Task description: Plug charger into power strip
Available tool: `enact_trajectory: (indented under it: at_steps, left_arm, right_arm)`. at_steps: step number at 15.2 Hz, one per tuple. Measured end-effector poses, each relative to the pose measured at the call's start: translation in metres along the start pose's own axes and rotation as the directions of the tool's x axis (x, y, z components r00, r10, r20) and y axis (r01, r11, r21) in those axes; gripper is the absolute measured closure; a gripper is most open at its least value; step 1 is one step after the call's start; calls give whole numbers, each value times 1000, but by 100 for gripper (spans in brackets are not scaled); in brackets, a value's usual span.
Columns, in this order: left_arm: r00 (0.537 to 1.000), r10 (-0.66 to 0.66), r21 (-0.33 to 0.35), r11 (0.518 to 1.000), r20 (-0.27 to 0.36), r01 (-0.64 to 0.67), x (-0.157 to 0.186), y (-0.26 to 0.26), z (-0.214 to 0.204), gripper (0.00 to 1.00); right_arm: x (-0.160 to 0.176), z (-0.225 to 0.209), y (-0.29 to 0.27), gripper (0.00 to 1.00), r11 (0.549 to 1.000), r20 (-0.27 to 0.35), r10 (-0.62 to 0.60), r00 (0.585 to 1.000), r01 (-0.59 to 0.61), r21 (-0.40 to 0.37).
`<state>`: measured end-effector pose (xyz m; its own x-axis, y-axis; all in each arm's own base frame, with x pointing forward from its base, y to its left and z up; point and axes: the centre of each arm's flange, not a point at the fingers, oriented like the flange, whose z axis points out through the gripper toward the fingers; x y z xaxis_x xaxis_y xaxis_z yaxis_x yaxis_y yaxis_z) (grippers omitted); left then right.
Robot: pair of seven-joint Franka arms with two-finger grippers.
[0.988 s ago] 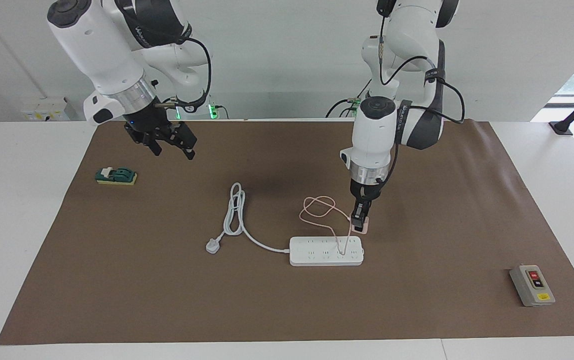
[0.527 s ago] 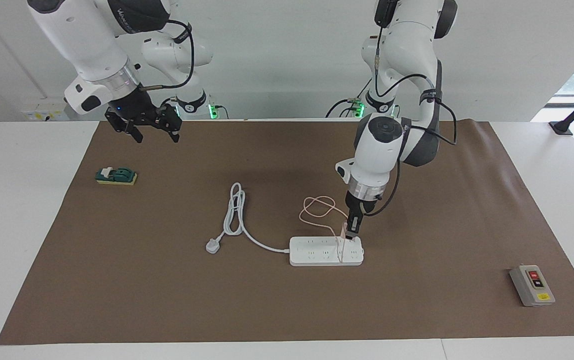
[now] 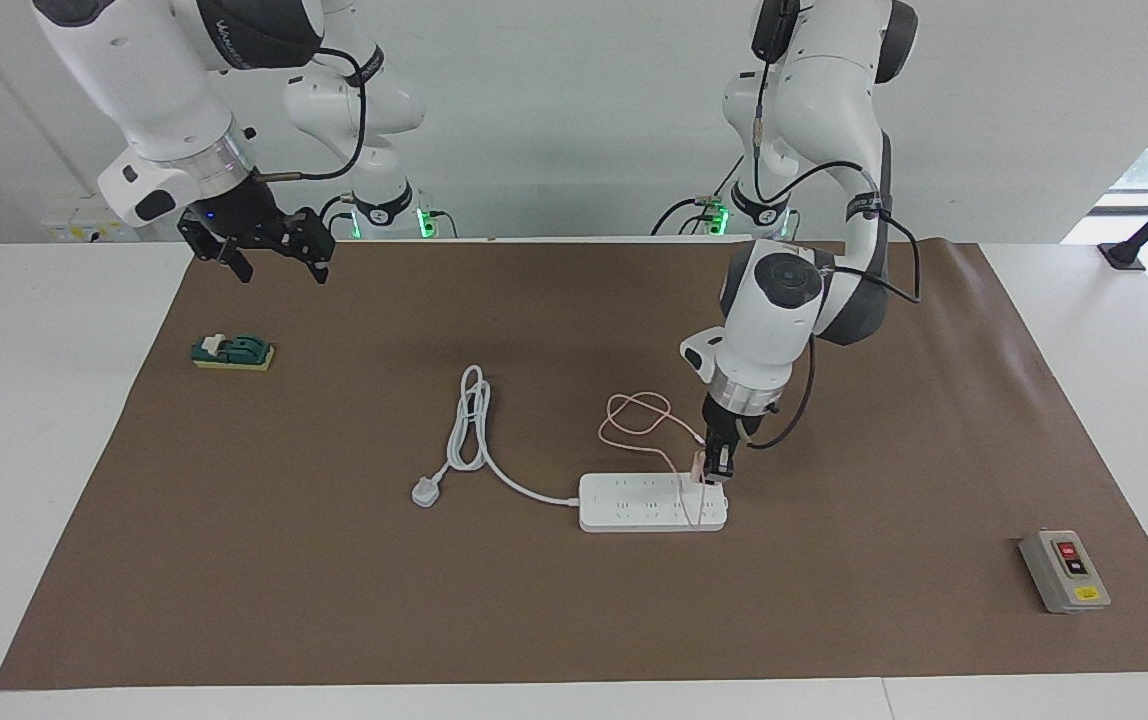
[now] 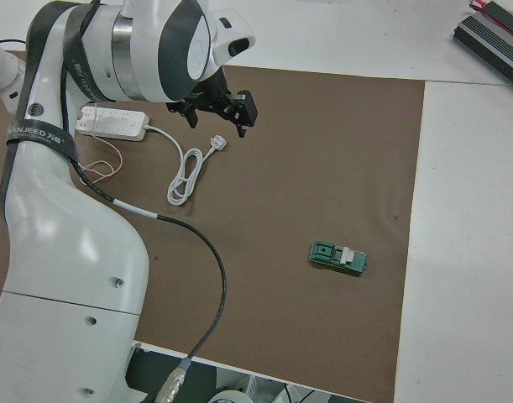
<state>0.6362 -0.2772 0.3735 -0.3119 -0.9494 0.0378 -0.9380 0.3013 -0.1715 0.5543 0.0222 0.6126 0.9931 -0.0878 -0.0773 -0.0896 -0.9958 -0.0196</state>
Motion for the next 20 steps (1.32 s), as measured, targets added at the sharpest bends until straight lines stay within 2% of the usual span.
enact_trajectory:
  at_steps: [8, 15, 20]
  left_arm:
    - [1000, -13, -12, 1000, 7, 13, -1, 1, 9, 68]
    - [998, -65, -18, 998, 14, 66, -8, 1, 16, 68]
    - [996, -89, -22, 996, 19, 89, -9, 2, 20, 68]
  right_arm:
    - [2, 2, 14, 0, 989, 5, -145, 989, 145, -8]
    - [2, 2, 16, 0, 983, 5, -184, 983, 184, -9]
    - [2, 2, 22, 0, 982, 8, -181, 983, 181, -48]
